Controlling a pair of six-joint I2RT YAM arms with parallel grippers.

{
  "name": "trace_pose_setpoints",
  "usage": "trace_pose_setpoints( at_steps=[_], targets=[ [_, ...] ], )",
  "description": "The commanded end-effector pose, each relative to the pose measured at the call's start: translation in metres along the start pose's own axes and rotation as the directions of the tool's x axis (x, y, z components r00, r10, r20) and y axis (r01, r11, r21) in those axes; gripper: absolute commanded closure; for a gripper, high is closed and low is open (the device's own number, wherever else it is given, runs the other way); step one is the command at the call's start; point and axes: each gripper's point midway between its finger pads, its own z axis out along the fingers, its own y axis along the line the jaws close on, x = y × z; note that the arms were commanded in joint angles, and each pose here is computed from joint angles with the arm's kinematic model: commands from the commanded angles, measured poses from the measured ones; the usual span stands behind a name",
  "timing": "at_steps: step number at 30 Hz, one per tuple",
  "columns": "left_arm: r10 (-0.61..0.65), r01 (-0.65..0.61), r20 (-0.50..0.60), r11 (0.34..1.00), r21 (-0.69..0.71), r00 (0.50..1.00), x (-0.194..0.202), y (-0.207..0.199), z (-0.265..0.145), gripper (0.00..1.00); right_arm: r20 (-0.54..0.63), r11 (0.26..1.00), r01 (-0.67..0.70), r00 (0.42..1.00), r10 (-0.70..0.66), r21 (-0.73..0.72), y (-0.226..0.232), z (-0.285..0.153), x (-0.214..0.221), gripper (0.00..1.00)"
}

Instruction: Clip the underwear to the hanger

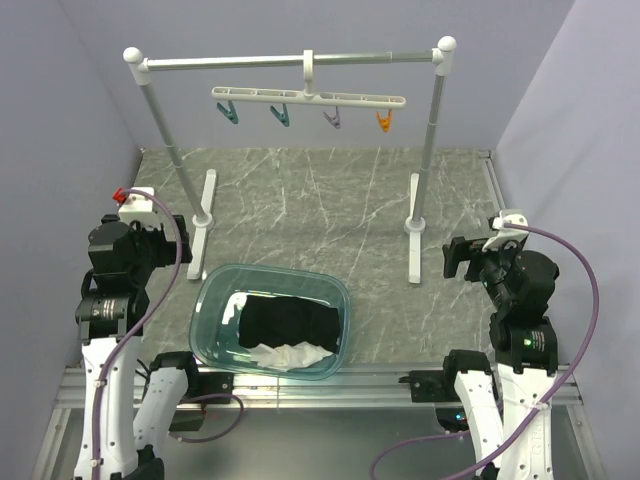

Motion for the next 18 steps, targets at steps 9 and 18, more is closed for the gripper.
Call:
trace_pose_setpoints(
  at_steps=[9, 18],
  targets=[
    [-0.127, 0.042, 0.237, 0.942, 0.334, 0.963, -0.052, -0.06, 0.002, 0.01, 0.157, 0.997, -0.068, 0.985, 0.073, -0.037, 0.006, -0.002, -0.055, 0.0],
    [-0.088, -0.114, 0.304, 0.8, 0.589, 0.949, -0.038, -0.123, 0.02, 0.01, 0.231, 0.973, -0.176, 0.951, 0.208, -0.149, 0.023, 0.026, -0.102, 0.0]
  ],
)
